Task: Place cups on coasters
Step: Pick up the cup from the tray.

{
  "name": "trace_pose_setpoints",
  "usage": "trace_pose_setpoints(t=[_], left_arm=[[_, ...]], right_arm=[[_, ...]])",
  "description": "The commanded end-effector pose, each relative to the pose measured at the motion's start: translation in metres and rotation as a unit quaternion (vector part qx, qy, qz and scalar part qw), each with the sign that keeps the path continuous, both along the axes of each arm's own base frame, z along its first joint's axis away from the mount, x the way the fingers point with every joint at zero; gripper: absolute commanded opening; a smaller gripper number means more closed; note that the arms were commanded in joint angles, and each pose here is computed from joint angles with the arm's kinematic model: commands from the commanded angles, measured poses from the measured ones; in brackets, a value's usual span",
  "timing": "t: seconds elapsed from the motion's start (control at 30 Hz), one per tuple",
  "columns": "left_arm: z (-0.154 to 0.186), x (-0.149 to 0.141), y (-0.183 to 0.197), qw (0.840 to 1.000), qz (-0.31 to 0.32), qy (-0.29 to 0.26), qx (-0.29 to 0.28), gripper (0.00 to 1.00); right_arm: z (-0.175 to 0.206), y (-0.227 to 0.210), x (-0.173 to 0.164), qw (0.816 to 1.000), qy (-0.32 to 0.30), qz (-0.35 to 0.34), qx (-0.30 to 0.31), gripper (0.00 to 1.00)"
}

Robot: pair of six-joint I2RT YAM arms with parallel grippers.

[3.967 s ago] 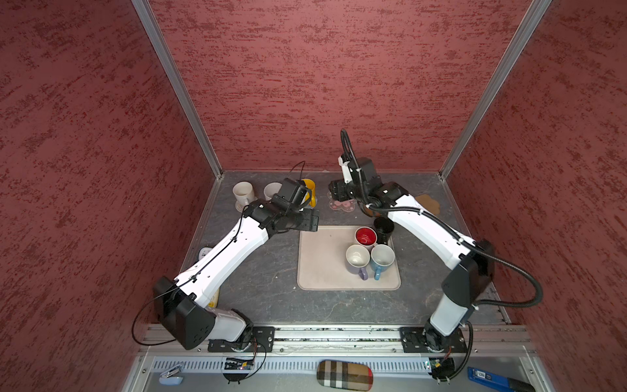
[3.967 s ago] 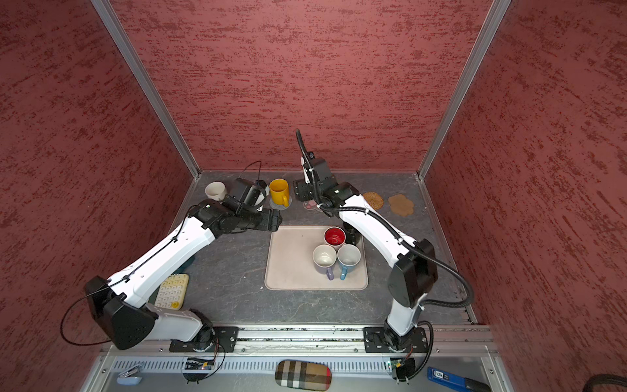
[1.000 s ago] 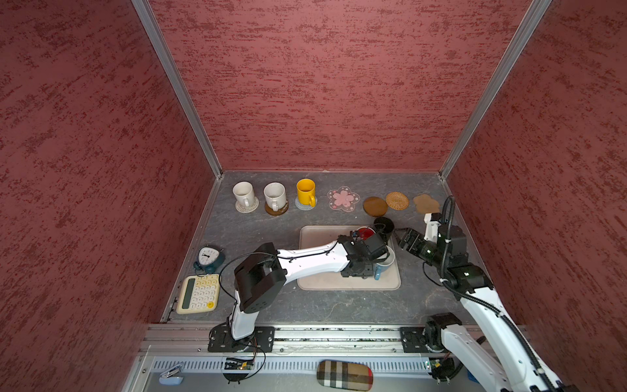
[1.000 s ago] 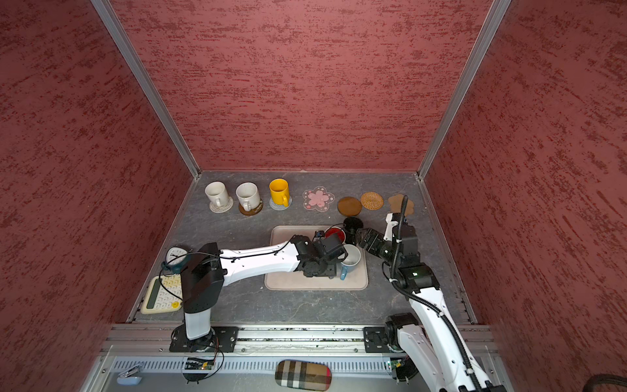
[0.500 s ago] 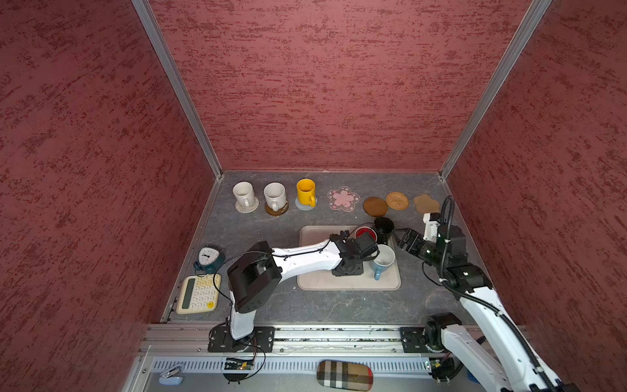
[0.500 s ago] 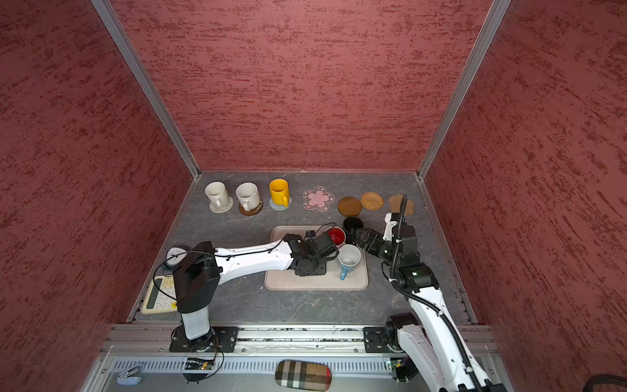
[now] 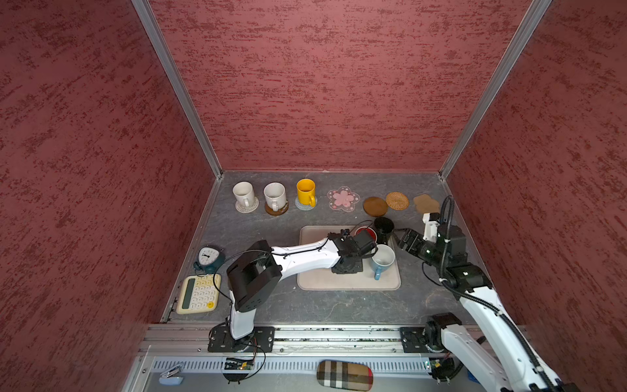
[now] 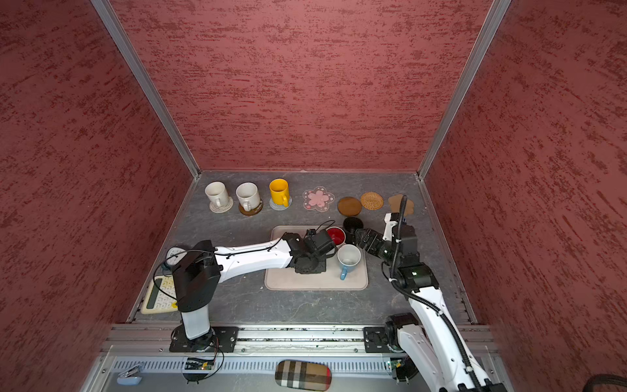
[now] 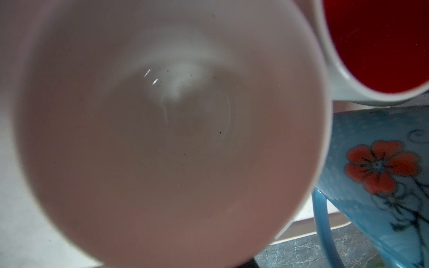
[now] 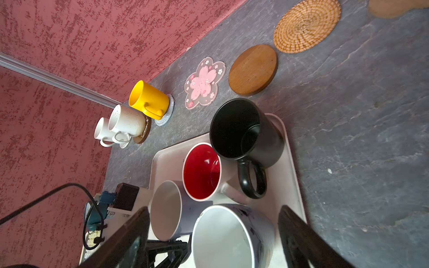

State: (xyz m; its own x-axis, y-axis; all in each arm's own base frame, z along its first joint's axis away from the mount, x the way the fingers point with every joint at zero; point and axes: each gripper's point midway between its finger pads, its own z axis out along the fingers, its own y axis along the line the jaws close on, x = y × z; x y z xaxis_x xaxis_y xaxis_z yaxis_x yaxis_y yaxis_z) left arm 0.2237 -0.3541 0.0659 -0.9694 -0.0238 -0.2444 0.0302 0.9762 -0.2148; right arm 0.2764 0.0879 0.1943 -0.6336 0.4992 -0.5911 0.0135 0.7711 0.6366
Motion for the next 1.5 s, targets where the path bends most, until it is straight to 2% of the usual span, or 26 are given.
trace_pose_setpoints(t=[0.0, 0.23, 0.5, 0.77, 0.87, 1.0, 1.2, 1.47], left_arm=[[0.003, 0.0, 0.005, 1.0, -0.003, -0.002, -0.002, 0.16], [0.012, -0.003, 0.006, 1.0, -0.016, -0.003, -0.009, 0.0], [0.045, -0.005, 0.02, 0.999, -0.038, -0.018, -0.021, 0.0], [0.103, 0.013, 0.046, 0.995, -0.075, -0.048, -0.053, 0.0], [0.122, 0.027, 0.054, 0.99, -0.095, -0.066, -0.075, 0.0], [0.136, 0.057, 0.069, 0.987, -0.106, -0.099, -0.074, 0.0], [0.143, 0.108, 0.071, 0.982, -0.121, -0.114, -0.087, 0.0], [0.137, 0.175, 0.055, 0.977, -0.14, -0.126, -0.102, 0.0]], right_arm=[[0.008, 0.001, 0.004, 1.0, -0.019, 0.004, 0.006, 0.87], [0.008, 0.005, 0.004, 1.0, -0.018, 0.013, 0.013, 0.87], [0.021, 0.023, 0.002, 0.996, -0.047, 0.071, 0.03, 0.88], [0.032, 0.021, 0.006, 0.996, -0.065, 0.06, 0.03, 0.88], [0.036, 0.02, 0.007, 0.996, -0.069, 0.057, 0.029, 0.88], [0.041, 0.02, 0.008, 0.994, -0.081, 0.059, 0.032, 0.88], [0.045, 0.02, 0.009, 0.994, -0.086, 0.061, 0.025, 0.89], [0.048, 0.019, 0.015, 0.994, -0.086, 0.06, 0.011, 0.89]])
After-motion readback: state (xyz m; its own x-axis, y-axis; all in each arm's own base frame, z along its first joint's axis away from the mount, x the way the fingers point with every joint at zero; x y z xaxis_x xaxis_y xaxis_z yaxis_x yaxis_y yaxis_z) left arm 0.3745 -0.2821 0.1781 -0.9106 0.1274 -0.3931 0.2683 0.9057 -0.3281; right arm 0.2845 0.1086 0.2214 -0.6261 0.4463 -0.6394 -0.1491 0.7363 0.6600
